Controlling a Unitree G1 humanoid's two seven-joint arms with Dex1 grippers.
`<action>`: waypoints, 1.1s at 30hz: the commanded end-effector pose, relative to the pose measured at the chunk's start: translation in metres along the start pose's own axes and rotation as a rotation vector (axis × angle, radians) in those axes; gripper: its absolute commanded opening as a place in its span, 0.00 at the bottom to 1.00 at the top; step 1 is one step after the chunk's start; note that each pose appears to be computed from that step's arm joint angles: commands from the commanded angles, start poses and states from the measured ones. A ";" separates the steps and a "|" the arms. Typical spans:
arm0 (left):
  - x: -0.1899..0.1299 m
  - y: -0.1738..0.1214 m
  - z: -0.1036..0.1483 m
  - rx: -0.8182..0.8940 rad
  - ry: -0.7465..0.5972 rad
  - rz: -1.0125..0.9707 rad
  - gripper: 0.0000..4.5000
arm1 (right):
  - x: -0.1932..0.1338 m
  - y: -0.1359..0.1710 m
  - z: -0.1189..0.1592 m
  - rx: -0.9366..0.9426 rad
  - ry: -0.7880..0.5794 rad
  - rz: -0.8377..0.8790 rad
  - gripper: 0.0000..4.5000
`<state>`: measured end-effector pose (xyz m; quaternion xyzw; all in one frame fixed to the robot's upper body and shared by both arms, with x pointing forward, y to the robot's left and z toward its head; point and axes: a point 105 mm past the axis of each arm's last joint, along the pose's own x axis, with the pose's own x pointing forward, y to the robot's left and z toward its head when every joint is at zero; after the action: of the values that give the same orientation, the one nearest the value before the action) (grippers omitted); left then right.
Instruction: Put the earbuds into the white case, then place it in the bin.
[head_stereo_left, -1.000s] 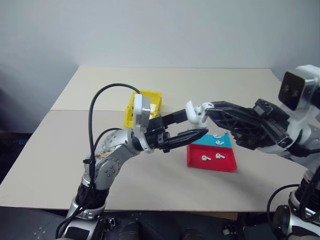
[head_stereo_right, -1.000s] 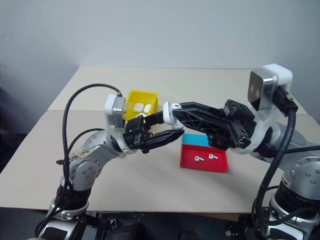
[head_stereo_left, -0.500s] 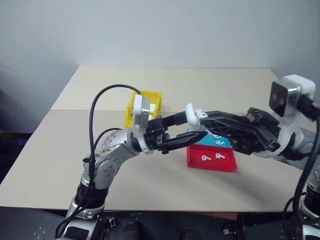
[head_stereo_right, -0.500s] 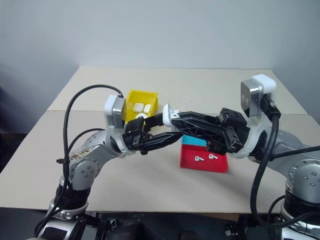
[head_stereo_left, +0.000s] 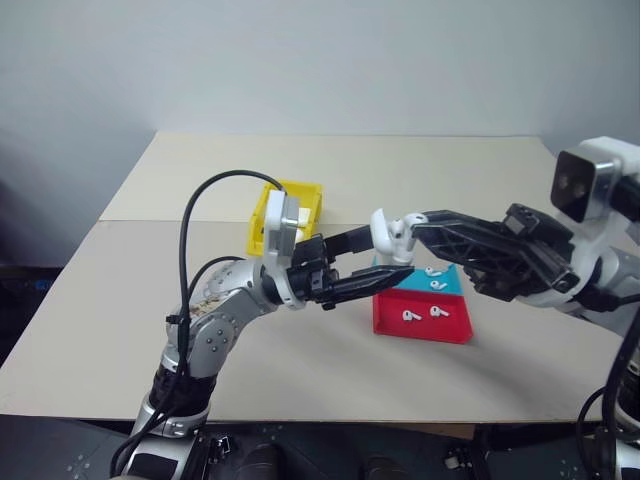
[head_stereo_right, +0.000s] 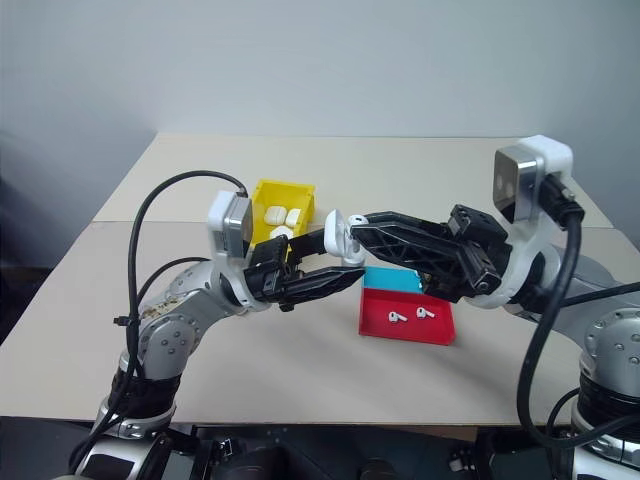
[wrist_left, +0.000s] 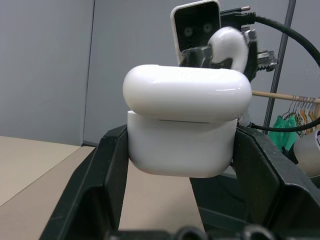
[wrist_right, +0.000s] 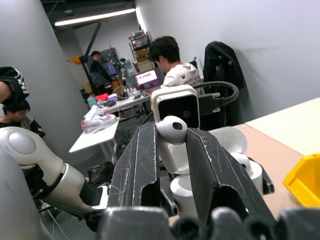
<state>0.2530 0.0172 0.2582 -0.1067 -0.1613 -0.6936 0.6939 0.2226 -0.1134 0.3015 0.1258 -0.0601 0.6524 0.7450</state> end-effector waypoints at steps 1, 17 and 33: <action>0.004 -0.005 0.010 0.035 -0.028 -0.029 0.63 | 0.001 0.002 0.003 -0.039 0.004 0.001 0.14; 0.005 -0.003 0.009 0.035 -0.028 -0.017 0.63 | -0.004 -0.004 -0.014 -0.055 0.075 -0.015 0.14; 0.006 0.001 0.008 0.041 -0.036 -0.002 0.63 | -0.003 -0.012 -0.027 -0.048 0.115 -0.045 0.14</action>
<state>0.2608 0.0139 0.2501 -0.1070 -0.1451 -0.6856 0.7053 0.2340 -0.1140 0.2819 0.0758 -0.0498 0.6350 0.7671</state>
